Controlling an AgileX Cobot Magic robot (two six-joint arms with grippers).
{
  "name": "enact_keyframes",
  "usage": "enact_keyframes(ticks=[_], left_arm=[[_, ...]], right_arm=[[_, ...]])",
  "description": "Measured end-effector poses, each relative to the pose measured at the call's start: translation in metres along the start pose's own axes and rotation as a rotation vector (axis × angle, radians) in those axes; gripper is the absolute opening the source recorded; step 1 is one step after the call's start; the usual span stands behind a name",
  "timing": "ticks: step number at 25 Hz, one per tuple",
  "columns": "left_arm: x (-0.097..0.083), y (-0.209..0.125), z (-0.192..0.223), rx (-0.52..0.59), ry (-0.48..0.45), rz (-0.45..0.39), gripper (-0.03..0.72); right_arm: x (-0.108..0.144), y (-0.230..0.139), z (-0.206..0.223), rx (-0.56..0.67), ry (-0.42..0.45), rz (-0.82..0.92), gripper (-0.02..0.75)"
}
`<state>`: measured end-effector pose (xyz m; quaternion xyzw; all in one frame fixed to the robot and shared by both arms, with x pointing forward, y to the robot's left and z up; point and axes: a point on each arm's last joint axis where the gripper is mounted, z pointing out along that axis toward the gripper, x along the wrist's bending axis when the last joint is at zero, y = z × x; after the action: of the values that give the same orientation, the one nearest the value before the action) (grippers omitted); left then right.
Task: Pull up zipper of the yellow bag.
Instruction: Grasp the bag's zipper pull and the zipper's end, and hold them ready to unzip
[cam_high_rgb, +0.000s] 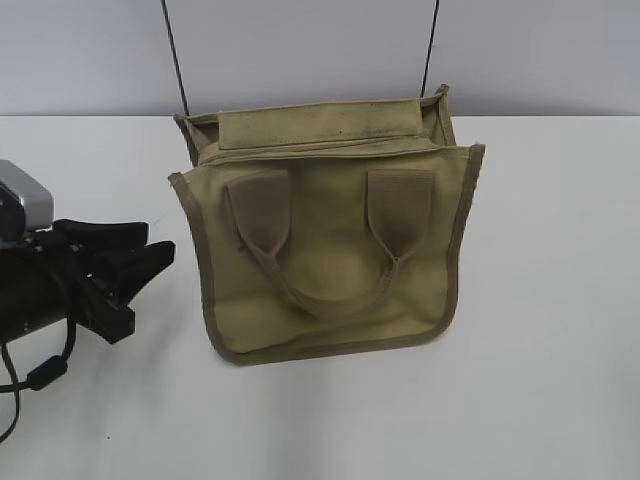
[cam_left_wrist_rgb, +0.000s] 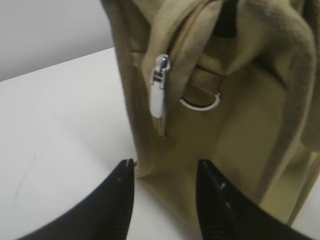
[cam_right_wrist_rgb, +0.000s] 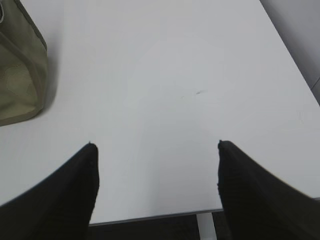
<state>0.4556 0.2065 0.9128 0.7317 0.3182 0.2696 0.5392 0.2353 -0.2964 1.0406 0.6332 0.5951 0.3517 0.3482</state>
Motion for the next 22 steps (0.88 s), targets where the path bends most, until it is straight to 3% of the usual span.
enact_keyframes(ticks=[8, 15, 22], left_arm=[[-0.001, -0.019, 0.027, -0.017, -0.109, -0.055, 0.278], [0.003, -0.033, 0.048, 0.010, -0.140, -0.072, 0.256], [0.011, -0.023, 0.062, -0.043, -0.150, -0.063, 0.255]], right_arm=[[0.000, 0.000, 0.000, 0.000, 0.000, 0.000, 0.543], [0.000, 0.000, 0.000, 0.000, 0.000, 0.000, 0.543], [0.000, 0.000, 0.000, 0.000, 0.000, 0.000, 0.543]])
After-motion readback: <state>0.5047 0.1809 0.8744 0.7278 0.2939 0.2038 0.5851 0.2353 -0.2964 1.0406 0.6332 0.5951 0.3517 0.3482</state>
